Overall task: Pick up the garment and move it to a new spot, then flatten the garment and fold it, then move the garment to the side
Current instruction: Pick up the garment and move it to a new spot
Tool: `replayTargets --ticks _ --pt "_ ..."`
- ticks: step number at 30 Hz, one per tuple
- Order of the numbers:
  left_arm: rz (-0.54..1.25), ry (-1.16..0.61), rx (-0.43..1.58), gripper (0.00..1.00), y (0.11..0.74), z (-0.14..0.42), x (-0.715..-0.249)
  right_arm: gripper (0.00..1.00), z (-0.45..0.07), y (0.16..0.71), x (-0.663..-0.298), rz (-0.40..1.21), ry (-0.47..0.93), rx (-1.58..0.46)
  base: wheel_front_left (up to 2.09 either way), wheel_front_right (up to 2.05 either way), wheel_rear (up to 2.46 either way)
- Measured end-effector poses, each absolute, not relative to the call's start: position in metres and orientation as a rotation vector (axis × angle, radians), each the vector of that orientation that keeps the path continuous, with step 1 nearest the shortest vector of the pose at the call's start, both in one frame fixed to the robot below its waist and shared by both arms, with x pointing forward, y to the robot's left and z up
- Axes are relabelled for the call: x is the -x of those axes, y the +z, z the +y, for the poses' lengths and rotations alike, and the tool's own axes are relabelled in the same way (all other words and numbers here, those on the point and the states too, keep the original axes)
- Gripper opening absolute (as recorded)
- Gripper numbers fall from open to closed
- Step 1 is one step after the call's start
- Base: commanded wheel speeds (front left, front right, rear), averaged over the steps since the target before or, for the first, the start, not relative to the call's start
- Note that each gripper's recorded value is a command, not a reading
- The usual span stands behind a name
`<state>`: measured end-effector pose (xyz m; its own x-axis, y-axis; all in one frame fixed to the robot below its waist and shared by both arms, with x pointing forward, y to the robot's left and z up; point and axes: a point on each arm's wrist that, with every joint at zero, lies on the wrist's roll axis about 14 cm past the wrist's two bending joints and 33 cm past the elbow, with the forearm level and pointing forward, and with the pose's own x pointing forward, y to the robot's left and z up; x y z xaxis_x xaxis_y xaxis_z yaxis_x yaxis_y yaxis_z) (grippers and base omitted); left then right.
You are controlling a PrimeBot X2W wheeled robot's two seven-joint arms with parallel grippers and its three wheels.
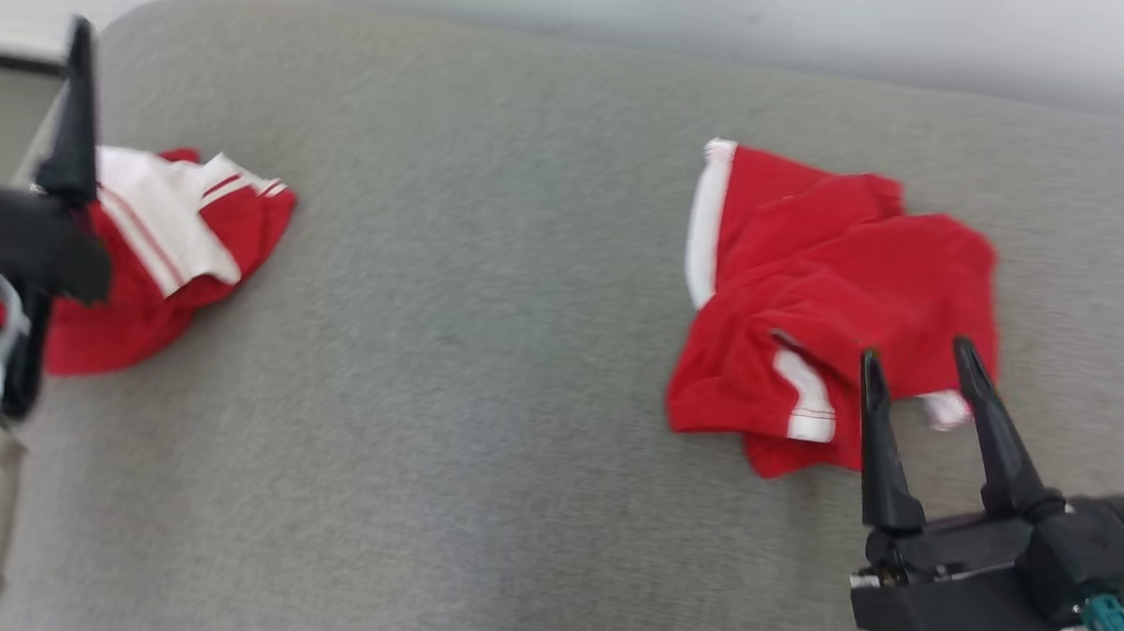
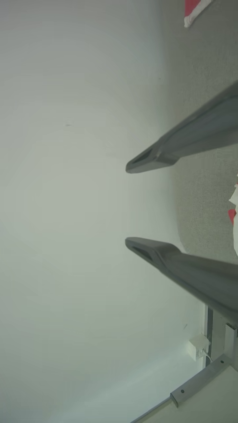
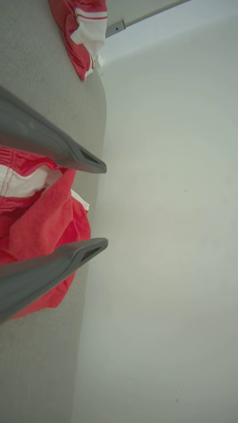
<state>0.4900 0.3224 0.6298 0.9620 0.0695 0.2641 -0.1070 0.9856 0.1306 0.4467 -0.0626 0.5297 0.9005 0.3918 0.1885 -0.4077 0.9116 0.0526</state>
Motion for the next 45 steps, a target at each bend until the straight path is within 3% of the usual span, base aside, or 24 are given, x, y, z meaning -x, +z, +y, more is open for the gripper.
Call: replayTargets --ticks 10,19,34,45 --pt "-0.23 -0.077 -0.038 1.0 0.589 0.241 -0.465 1.0 -0.128 0.521 -0.402 -0.132 0.231 -0.083 0.0 0.0 0.0" --pt "-0.208 -0.096 0.017 1.0 0.568 0.215 -0.419 1.0 -0.16 0.531 -0.367 -0.155 0.138 -0.087 0.0 0.0 0.0" --pt "-0.166 0.024 0.144 1.0 0.535 0.23 -0.353 1.0 -0.151 0.52 -0.365 -0.125 0.161 -0.118 0.0 0.0 0.0" --pt "-0.136 0.015 0.158 1.0 0.522 0.217 -0.345 1.0 -0.143 0.511 -0.363 -0.095 0.179 -0.129 0.0 0.0 0.0"
